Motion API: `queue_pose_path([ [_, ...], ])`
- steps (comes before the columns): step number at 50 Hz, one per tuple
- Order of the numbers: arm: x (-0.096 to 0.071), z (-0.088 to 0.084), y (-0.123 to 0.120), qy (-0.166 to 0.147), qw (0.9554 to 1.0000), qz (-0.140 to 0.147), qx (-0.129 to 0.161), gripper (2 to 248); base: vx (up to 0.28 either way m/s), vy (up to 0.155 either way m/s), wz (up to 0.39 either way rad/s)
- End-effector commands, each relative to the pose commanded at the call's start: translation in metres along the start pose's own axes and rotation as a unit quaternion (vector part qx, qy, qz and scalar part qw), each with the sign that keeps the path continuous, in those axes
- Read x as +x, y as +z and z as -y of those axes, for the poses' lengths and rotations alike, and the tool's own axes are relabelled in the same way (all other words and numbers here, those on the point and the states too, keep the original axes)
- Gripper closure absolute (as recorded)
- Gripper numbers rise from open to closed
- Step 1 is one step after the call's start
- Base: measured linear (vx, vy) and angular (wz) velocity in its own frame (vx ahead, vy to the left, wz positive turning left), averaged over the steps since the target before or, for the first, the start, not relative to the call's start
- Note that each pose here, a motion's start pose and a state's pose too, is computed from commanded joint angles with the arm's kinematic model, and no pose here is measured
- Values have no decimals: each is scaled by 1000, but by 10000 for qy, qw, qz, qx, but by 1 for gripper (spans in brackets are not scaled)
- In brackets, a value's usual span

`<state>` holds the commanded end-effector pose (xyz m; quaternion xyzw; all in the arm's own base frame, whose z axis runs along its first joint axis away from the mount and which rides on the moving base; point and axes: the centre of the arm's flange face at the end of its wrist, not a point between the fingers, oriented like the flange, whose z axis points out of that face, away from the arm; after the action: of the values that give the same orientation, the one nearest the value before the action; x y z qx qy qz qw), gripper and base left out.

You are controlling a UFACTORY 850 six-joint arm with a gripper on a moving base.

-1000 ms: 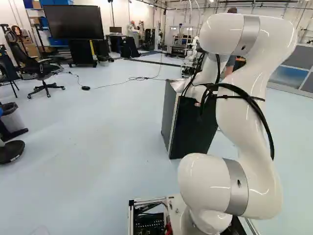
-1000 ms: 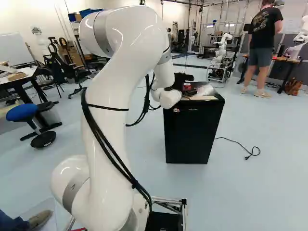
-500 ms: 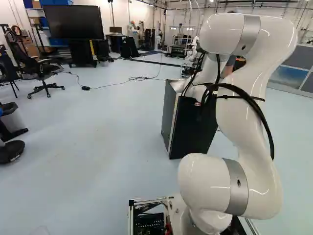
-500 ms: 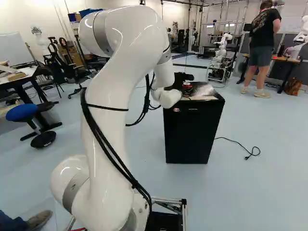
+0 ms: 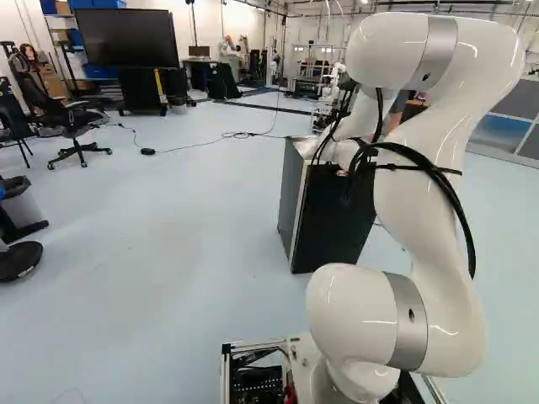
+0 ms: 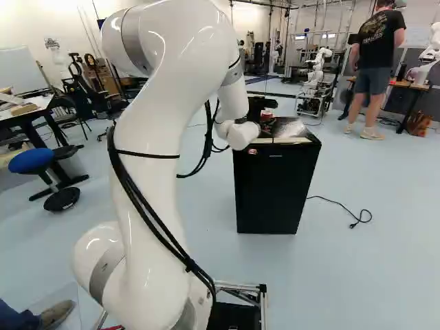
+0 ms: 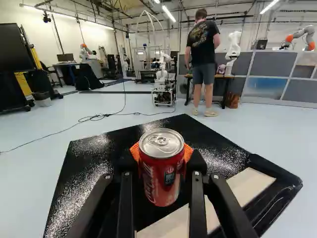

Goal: Grab a drink from the fridge

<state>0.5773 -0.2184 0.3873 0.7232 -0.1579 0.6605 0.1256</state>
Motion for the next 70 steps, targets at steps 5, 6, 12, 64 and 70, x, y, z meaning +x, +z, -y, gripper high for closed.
queue_pose_path([
  [5,6,0,-1,2,10000,-47,2,151,0,0,0],
  [6,7,0,-1,3,10000,-56,2,151,0,0,0],
  [12,14,0,-2,5,9999,-113,4,151,0,0,0],
  [64,25,19,-34,-25,9998,-61,195,151,0,0,0],
  [70,25,25,-45,-37,9997,-17,256,151,0,0,0],
])
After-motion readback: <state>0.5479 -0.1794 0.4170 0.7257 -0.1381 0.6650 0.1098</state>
